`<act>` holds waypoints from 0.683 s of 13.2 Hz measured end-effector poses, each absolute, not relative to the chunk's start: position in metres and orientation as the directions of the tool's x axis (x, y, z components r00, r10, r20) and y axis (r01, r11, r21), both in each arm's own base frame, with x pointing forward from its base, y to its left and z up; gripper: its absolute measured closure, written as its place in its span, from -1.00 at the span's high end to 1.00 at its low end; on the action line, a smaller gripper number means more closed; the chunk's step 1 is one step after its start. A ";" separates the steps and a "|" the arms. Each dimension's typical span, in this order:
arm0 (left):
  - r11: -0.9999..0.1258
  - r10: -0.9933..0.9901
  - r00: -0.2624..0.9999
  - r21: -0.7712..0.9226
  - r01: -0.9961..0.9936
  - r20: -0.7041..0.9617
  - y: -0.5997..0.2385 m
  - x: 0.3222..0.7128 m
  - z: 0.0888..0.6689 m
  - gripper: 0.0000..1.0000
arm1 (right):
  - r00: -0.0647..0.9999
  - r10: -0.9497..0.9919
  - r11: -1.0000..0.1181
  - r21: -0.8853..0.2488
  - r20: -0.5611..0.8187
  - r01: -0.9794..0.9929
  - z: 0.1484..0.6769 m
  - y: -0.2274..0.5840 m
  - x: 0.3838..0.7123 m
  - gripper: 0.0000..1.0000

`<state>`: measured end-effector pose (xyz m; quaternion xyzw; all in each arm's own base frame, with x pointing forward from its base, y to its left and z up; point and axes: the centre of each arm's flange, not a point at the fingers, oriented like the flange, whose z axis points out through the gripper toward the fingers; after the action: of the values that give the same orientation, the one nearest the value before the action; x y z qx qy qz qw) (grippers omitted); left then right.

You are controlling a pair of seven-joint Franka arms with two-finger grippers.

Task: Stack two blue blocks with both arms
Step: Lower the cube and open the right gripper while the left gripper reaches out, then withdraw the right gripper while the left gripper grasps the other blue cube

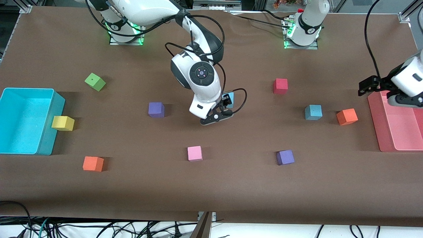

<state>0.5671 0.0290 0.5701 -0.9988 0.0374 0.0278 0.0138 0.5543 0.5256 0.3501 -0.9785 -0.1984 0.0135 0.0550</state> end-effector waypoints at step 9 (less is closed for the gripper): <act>-0.998 -0.067 0.997 -0.013 -0.067 -0.044 0.032 0.567 0.502 1.00 | 0.660 0.746 -0.573 -0.416 0.093 0.706 0.319 0.439 0.604 1.00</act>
<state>0.5672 0.0320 0.5022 -0.9992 0.0335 0.0217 0.0074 0.6044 0.4391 0.3188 -0.8856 -0.4098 0.0461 0.2138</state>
